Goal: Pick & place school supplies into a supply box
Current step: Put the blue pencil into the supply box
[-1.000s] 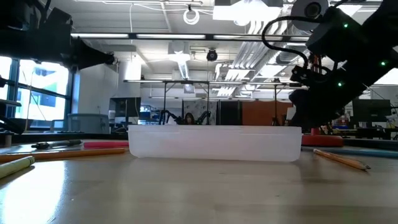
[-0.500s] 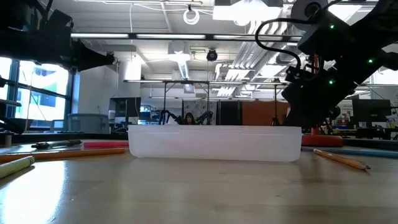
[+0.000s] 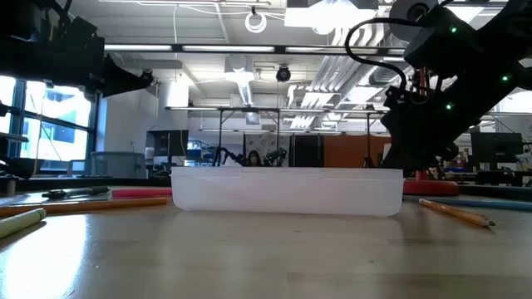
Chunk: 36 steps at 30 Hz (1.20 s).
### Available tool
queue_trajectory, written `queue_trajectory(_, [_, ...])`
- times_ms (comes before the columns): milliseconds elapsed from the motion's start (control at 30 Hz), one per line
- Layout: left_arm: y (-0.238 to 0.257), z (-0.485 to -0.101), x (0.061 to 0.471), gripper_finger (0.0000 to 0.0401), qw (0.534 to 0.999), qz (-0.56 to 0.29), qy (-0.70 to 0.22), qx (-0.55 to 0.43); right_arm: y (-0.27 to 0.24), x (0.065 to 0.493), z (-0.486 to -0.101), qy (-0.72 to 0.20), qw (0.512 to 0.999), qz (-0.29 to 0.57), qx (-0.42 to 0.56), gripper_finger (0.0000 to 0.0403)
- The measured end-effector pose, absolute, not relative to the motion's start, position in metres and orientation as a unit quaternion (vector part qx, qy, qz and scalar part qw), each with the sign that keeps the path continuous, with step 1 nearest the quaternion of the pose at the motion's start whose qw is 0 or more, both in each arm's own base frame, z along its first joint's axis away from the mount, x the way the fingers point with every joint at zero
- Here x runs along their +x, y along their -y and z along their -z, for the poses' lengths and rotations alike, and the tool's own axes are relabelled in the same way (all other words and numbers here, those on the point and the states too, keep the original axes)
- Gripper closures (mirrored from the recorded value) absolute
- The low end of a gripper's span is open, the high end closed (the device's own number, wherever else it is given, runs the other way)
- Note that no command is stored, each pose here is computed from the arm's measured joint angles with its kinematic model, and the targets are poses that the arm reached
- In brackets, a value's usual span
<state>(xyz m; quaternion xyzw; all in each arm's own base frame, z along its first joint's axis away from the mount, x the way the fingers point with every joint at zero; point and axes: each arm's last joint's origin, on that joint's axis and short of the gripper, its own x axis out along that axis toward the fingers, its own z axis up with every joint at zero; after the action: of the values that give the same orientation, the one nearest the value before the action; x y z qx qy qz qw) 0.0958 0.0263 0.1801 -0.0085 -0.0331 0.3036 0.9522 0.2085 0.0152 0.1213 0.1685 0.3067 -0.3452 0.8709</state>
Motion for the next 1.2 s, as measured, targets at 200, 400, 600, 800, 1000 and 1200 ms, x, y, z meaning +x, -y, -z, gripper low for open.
queue_trajectory(200, [-0.026, -0.178, 0.096, 0.0357, 0.954, -0.299, 0.024, -0.010, -0.025, 0.205, -0.120, -0.315, 0.873, 0.338, 0.158, 0.0276])
queue_trajectory(400, [-0.024, -0.174, 0.097, 0.0357, 0.965, -0.259, 0.011, -0.034, -0.038, 0.192, -0.114, -0.345, 0.861, 0.348, 0.138, 0.0276])
queue_trajectory(600, [-0.023, -0.170, 0.098, 0.0357, 0.969, -0.235, -0.002, -0.076, -0.047, 0.188, -0.117, -0.301, 0.874, 0.373, 0.087, 0.0276])
queue_trajectory(800, [-0.022, -0.168, 0.098, 0.0357, 0.967, -0.226, -0.004, -0.114, -0.044, 0.174, -0.102, -0.319, 0.865, 0.369, 0.117, 0.0276])
queue_trajectory(1000, [-0.022, -0.168, 0.098, 0.0357, 0.967, -0.226, -0.004, -0.114, -0.035, 0.155, -0.082, -0.261, 0.881, 0.362, 0.157, 0.0276])
queue_trajectory(1200, [-0.022, -0.168, 0.098, 0.0357, 0.967, -0.226, -0.004, -0.116, -0.029, 0.138, -0.072, -0.221, 0.899, 0.333, 0.180, 0.0276])
